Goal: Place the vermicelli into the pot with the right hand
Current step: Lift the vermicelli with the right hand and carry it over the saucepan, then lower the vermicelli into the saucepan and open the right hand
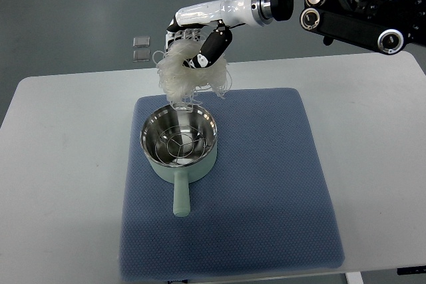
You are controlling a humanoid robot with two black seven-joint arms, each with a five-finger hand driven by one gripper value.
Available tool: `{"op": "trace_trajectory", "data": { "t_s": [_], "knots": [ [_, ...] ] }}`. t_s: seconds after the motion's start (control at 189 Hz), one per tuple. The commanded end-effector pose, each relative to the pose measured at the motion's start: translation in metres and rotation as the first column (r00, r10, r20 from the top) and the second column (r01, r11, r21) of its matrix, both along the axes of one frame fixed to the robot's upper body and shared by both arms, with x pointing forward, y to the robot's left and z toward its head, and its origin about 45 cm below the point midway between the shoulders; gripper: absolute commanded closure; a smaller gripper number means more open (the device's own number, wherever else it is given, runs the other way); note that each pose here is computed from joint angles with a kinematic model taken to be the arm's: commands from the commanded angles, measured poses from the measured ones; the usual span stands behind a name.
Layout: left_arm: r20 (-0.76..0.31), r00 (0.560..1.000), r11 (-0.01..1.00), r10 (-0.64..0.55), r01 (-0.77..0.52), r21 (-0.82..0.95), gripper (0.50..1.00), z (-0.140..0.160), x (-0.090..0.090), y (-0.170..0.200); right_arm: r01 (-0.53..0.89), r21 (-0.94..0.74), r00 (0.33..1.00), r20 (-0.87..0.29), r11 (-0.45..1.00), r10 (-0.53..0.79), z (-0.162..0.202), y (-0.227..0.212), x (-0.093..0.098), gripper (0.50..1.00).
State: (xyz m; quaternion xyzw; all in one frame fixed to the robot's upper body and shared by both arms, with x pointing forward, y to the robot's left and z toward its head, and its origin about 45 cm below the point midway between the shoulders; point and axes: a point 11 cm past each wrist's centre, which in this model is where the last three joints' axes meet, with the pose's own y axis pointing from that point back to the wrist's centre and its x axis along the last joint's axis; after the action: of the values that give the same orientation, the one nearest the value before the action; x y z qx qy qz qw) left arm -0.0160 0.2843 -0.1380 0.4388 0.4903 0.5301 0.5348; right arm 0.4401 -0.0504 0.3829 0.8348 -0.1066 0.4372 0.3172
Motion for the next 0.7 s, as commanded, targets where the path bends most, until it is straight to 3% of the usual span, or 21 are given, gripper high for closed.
{"op": "trace_trajectory", "data": {
  "t_s": [0.0, 0.355, 0.694],
  "knots": [
    [0.0, 1.0, 1.0, 0.001, -0.001, -0.001, 0.5, 0.0, 0.0, 0.0, -0.016, 0.005, 1.0, -0.011, 1.0, 0.017, -0.011, 0.02, -0.002, 1.0],
    [0.0, 1.0, 1.0, 0.001, -0.001, 0.0, 0.5, 0.0, 0.0, 0.0, -0.051, 0.025, 0.992, -0.117, 0.998, 0.054, -0.071, 0.054, -0.023, 1.0],
    [0.0, 1.0, 1.0, 0.001, -0.001, 0.0, 0.5, 0.0, 0.0, 0.0, -0.027, 0.016, 0.988, -0.154, 1.0, 0.029, -0.096, 0.053, -0.023, 1.0]
  ]
}}
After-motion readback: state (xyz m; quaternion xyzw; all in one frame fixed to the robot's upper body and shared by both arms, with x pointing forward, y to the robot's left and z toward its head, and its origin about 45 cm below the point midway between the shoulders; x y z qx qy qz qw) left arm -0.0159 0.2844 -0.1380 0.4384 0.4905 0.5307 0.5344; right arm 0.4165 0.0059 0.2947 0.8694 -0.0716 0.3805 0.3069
